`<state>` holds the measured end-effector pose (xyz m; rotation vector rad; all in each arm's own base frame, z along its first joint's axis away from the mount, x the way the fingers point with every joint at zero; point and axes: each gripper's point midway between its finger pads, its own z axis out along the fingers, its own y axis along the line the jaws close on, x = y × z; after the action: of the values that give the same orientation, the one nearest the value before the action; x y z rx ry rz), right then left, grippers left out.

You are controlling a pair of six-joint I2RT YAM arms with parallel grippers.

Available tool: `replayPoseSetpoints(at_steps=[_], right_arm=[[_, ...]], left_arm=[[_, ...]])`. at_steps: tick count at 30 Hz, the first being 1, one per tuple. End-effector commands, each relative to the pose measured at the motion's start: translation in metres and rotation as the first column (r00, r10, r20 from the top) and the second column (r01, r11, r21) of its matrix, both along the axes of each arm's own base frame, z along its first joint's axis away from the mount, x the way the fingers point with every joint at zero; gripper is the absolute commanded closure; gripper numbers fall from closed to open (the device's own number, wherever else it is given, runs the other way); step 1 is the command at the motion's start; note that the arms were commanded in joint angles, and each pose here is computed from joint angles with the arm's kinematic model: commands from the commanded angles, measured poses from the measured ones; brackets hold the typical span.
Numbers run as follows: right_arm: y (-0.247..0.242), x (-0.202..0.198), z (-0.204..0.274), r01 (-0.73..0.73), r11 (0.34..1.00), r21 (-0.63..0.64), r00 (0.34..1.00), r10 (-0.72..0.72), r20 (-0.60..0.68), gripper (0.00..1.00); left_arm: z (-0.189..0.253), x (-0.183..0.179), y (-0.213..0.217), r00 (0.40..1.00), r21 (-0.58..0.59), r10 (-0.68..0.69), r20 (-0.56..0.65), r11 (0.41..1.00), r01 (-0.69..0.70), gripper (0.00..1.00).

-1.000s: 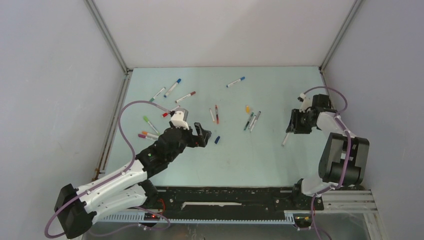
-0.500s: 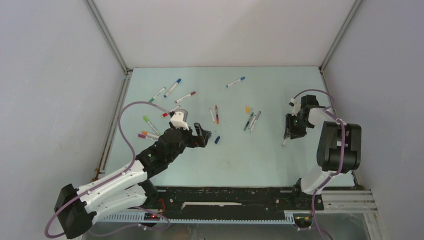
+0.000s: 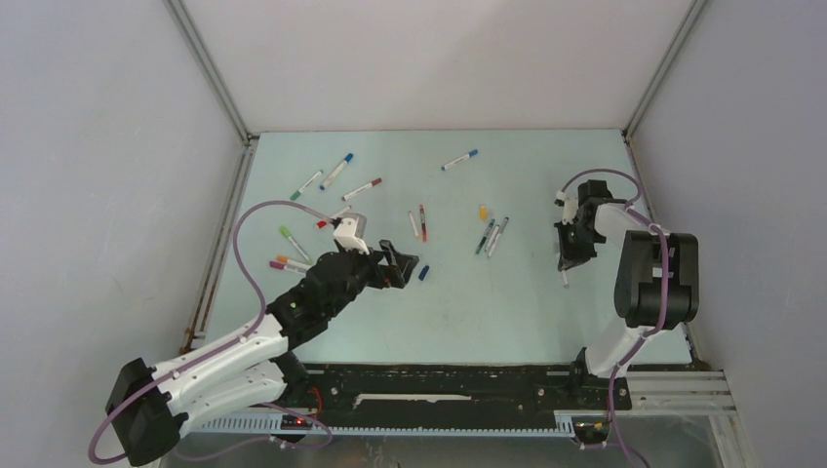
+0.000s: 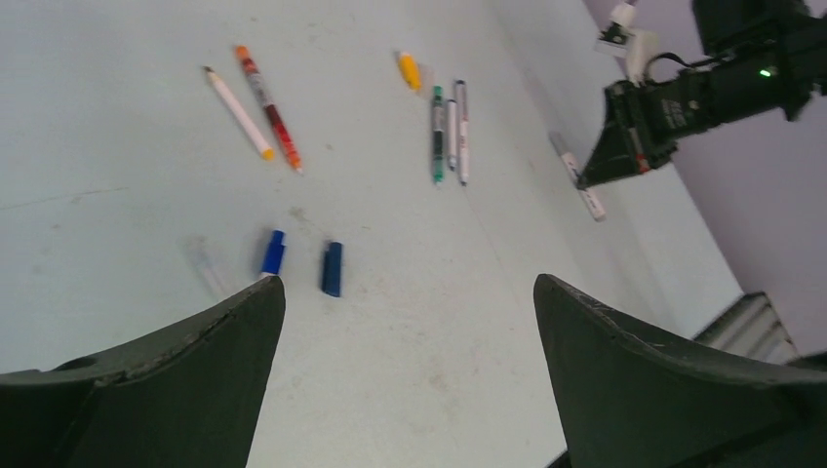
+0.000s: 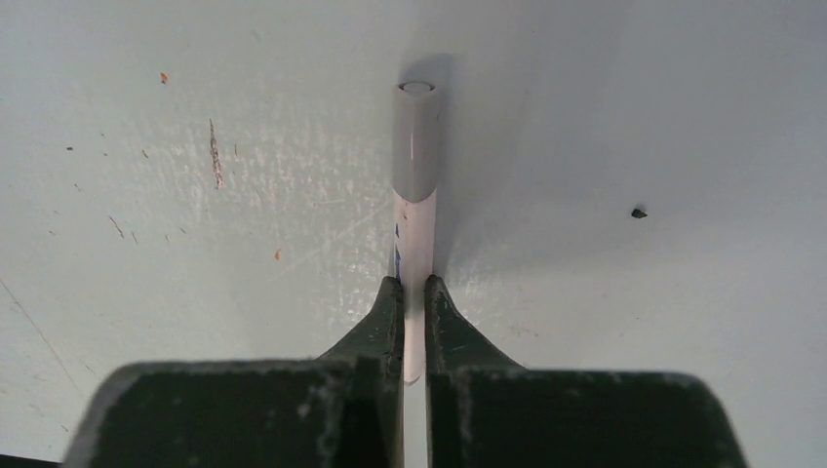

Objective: Open the pen caps
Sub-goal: Pick up the pen from the center of the board.

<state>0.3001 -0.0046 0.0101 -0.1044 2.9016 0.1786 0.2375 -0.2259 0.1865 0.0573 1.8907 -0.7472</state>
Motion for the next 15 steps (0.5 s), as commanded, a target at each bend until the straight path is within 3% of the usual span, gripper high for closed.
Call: replayPoseSetpoints(at_steps=[1, 9, 12, 15], right_arm=[[0.000, 0.000, 0.002, -0.083, 0.996, -0.016, 0.996, 0.083, -0.015, 1.00], [0.036, 0.006, 0.054, -0.259, 0.950, 0.172, 0.956, 0.228, 0.184, 1.00], [0.057, 0.003, 0.080, -0.346, 0.899, 0.270, 0.919, 0.268, 0.288, 1.00], [0.084, -0.011, 0.109, -0.471, 0.799, 0.374, 0.861, 0.325, 0.390, 1.00]], left_arm=[[0.016, -0.009, -0.021, 0.995, -0.154, -0.098, 0.031, 0.983, 0.102, 0.00], [0.042, -0.033, -0.065, 0.940, -0.321, -0.331, 0.090, 0.883, 0.341, 0.00], [0.044, -0.036, -0.079, 0.923, -0.374, -0.380, 0.064, 0.848, 0.375, 0.00], [0.045, -0.038, -0.093, 0.901, -0.416, -0.432, 0.036, 0.813, 0.406, 0.00]])
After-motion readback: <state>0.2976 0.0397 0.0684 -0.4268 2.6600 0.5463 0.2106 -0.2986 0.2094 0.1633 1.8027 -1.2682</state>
